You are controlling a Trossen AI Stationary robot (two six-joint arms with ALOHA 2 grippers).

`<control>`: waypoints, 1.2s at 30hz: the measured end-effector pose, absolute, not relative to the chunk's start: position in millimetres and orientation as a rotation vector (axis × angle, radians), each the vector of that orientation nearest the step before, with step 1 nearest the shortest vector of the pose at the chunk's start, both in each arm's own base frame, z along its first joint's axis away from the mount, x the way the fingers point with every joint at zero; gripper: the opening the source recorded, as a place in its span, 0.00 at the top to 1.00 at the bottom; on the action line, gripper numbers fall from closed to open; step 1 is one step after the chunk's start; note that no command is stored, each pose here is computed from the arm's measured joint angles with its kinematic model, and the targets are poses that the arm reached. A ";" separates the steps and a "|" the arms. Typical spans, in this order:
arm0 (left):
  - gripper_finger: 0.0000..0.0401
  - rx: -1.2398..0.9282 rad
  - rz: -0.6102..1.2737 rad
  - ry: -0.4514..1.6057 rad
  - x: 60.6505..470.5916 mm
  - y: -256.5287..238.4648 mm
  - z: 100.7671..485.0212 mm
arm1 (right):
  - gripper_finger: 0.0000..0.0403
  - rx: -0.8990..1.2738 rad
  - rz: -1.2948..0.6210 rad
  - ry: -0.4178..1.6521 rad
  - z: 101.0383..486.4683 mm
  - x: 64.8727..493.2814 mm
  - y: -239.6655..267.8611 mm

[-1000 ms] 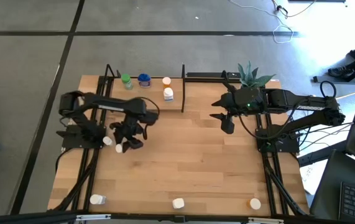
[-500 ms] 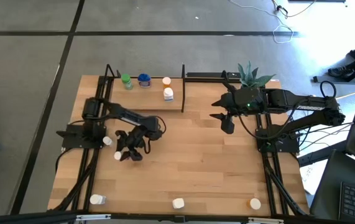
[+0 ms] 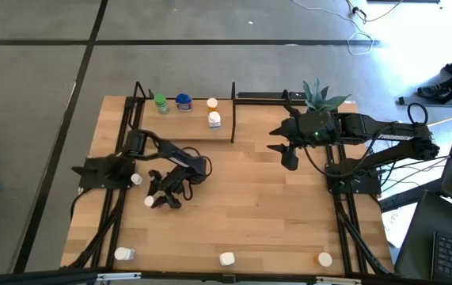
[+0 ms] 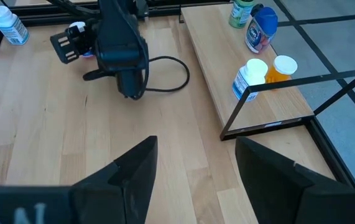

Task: Pick and place medicine bottles onto shelf by color
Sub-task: Put the pink pill bottle on the shelf

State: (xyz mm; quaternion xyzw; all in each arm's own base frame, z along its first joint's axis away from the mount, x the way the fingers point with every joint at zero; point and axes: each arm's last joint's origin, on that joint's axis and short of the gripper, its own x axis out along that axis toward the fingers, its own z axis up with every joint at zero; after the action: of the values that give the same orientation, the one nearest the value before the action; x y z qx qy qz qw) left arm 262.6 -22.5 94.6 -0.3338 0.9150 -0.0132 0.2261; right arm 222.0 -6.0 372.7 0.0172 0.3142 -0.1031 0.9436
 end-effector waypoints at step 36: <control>0.55 -0.985 0.070 2.493 266.1 -23.0 84.8 | 0.46 0.035 -0.211 0.641 372.6 222.1 -6.0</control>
State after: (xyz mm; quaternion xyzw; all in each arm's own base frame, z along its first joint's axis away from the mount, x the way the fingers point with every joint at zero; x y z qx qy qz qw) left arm 266.1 -23.0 84.8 -0.3575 0.9053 0.0253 0.2281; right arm 222.1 -6.0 372.6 0.0172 0.3144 -0.1034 0.9435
